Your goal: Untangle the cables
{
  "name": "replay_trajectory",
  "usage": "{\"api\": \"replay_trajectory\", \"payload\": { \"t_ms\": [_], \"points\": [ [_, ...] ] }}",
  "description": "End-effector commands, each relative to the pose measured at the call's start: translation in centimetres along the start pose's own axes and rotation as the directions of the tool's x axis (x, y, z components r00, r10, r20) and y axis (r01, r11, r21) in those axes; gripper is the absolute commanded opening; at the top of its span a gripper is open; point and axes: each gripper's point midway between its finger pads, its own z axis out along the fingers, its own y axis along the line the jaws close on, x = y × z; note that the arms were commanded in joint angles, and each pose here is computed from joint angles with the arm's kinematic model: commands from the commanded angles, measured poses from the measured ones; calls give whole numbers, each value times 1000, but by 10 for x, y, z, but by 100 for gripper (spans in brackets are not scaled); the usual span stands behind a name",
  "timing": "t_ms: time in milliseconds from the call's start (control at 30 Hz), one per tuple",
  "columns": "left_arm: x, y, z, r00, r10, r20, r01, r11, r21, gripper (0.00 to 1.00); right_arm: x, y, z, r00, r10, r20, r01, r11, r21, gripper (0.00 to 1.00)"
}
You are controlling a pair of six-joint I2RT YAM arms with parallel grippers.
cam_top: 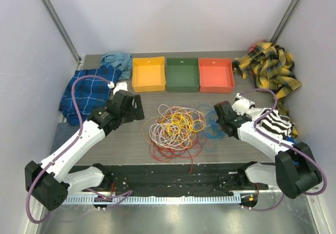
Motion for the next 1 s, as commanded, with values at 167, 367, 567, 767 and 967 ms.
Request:
{"api": "replay_trajectory", "payload": {
  "t_ms": [167, 367, 567, 767, 967],
  "points": [
    [1, -5, 1, 1000, -8, -12, 8, 1000, 18, 100, 4, -10, 15, 1000, 23, -6, -22, 998, 61, 54],
    [1, -2, 1, 1000, -9, -8, 9, 1000, 6, 100, 10, -15, 27, 999, 27, -46, -23, 996, 84, 46],
    [0, -1, 1, 1000, -10, -7, 10, 1000, 2, 100, 2, -14, 23, 999, 43, -30, -41, 997, 61, 5],
    [-1, -3, 0, 1000, -15, -2, 15, 1000, 12, 100, -49, 20, -35, 989, 127, 77, -113, 980, -167, 1],
    [-5, -7, -5, 999, -37, 11, 37, 999, 40, 100, -122, 79, -142, 961, 166, 219, -53, 893, -447, 1]
  ]
}}
